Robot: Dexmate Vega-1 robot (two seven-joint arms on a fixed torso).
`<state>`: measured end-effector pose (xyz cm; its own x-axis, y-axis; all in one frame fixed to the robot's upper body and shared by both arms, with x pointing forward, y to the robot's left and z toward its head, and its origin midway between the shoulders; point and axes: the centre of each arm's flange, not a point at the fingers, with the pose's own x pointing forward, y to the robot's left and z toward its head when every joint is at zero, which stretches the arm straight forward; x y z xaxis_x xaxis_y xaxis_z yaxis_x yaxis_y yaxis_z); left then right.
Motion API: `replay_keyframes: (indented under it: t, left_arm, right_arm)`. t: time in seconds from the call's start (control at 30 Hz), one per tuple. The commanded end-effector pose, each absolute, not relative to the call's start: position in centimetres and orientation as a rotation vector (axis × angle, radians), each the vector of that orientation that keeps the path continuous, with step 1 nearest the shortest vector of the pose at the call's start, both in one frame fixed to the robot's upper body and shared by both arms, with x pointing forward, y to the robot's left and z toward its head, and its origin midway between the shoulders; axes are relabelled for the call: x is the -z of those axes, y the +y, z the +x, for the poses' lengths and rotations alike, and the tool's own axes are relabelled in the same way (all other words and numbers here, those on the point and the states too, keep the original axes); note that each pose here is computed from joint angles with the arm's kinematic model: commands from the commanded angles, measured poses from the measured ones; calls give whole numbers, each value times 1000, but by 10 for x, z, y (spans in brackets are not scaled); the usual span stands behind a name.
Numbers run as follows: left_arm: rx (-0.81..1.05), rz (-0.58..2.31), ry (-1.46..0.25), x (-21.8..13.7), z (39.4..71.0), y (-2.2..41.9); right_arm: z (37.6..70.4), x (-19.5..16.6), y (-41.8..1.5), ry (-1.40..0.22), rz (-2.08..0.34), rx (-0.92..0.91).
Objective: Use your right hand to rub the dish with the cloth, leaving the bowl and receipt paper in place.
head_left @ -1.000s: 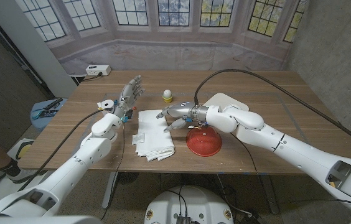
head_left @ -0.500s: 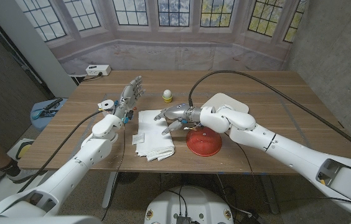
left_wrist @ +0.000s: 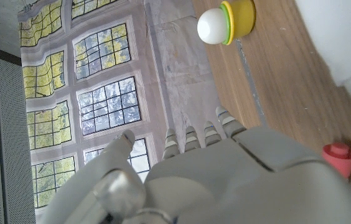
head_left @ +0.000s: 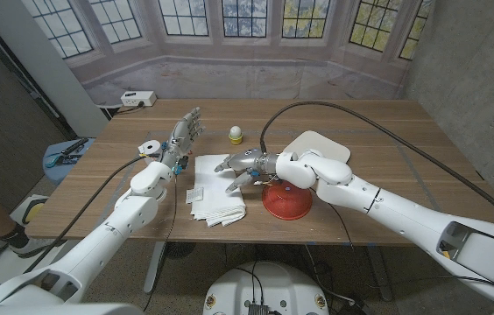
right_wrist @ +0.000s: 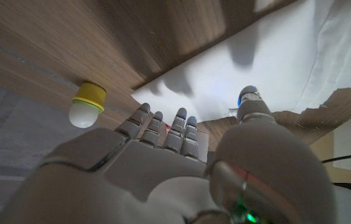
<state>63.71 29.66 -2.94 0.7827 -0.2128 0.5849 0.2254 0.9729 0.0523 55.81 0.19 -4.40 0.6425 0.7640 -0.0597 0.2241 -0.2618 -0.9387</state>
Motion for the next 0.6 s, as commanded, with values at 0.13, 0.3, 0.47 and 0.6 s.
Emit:
replay_keyframes:
  t: [0.13,0.3,0.47,0.6]
  left_arm:
    - [245,-13,-621,33,636,292]
    - [247,-12,-621,34,636,292]
    - [247,-14,-620,34,637,294]
    - [245,-18,-619,35,638,296]
  right_arm:
    - [562,50,16,-785,-1801,-641]
    - [565,53,20,-784,-1813,-642]
    - [571,54,24,-769,-1827,-645]
    - [576,55,26,-754,-1840,-648]
